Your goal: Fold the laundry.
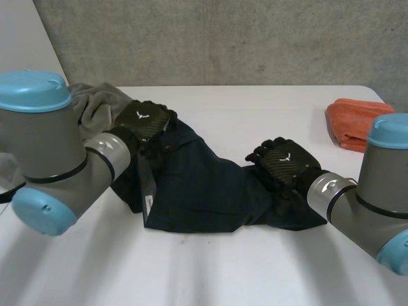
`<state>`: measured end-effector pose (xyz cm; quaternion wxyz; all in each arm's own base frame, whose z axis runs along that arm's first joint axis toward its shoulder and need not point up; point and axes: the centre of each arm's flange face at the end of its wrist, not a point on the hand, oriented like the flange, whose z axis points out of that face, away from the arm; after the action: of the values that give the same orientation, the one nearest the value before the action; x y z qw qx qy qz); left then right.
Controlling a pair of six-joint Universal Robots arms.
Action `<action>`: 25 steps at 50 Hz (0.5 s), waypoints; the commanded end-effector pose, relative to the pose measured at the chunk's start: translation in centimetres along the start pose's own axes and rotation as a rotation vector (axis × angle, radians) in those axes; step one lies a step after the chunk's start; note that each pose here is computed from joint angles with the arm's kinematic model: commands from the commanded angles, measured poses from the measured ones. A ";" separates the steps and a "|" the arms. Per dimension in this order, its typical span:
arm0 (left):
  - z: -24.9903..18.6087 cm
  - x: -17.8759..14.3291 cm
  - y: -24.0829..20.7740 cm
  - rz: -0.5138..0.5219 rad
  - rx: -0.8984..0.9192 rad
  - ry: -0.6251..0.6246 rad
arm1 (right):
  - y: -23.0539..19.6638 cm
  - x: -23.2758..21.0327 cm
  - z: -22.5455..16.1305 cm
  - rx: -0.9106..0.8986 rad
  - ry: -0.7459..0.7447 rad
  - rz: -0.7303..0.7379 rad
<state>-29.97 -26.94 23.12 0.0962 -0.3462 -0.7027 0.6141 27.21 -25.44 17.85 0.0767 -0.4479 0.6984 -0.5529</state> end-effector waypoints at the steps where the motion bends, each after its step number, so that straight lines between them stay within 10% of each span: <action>1: -3.2 3.3 2.9 0.017 -0.179 0.117 | 0.6 1.1 -1.2 -0.090 0.026 0.031; 25: 0.1 3.8 8.6 0.226 -0.248 0.011 | 3.6 1.8 -2.1 -0.128 0.034 0.032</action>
<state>-29.34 -23.09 13.71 0.0099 -0.4490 -0.7418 0.4980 22.97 -25.42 16.41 0.0429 -0.4356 0.7396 -0.5112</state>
